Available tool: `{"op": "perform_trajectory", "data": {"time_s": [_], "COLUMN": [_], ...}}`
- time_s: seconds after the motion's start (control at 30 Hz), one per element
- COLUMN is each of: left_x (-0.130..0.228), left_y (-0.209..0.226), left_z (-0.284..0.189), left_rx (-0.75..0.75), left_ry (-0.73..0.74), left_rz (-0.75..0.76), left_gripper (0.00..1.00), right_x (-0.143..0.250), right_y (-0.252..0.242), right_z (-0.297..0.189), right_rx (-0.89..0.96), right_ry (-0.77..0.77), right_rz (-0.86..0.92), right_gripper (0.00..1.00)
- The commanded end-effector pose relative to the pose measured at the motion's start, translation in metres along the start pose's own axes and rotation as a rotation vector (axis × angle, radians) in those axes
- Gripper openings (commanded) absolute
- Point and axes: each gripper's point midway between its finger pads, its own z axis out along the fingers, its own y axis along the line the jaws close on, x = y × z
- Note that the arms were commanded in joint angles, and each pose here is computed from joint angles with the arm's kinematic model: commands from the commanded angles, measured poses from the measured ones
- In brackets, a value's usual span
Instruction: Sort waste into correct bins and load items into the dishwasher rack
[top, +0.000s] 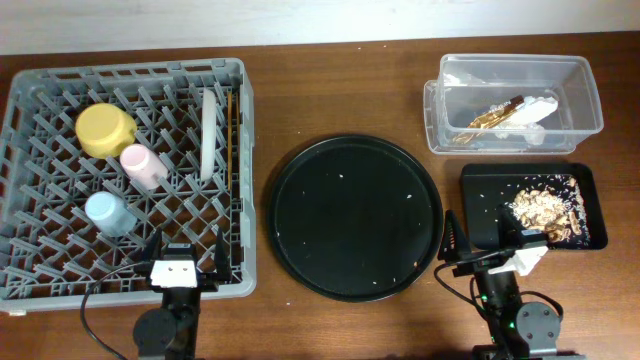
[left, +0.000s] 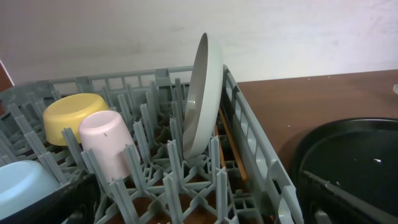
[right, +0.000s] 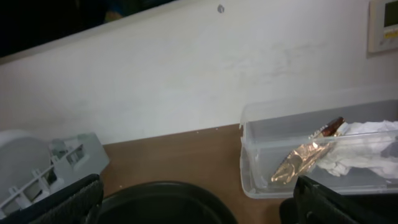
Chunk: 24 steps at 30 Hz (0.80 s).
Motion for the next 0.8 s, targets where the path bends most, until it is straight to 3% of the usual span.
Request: {"op": "perform_trajectory", "data": {"time_s": [0.0, 0.17, 0.3, 0.77], "left_x": [0.002, 0.002, 0.002, 0.002], "left_y": [0.001, 0.001, 0.001, 0.001], "left_z": [0.000, 0.000, 0.000, 0.000], "left_rx": [-0.006, -0.006, -0.006, -0.006], "left_ry": [0.000, 0.000, 0.000, 0.000], "left_rz": [0.016, 0.016, 0.016, 0.016], "left_gripper": [0.99, 0.99, 0.99, 0.99], "right_x": [-0.002, 0.010, 0.040, 0.040], "right_y": [0.000, -0.004, -0.011, -0.016], "right_z": [0.000, -0.001, -0.004, -0.004], "right_rx": [0.003, 0.013, 0.025, 0.051], "right_ry": [-0.015, 0.036, 0.162, 0.163], "right_rz": [-0.086, -0.225, -0.292, -0.294], "right_gripper": [0.99, 0.99, 0.99, 0.99]}}
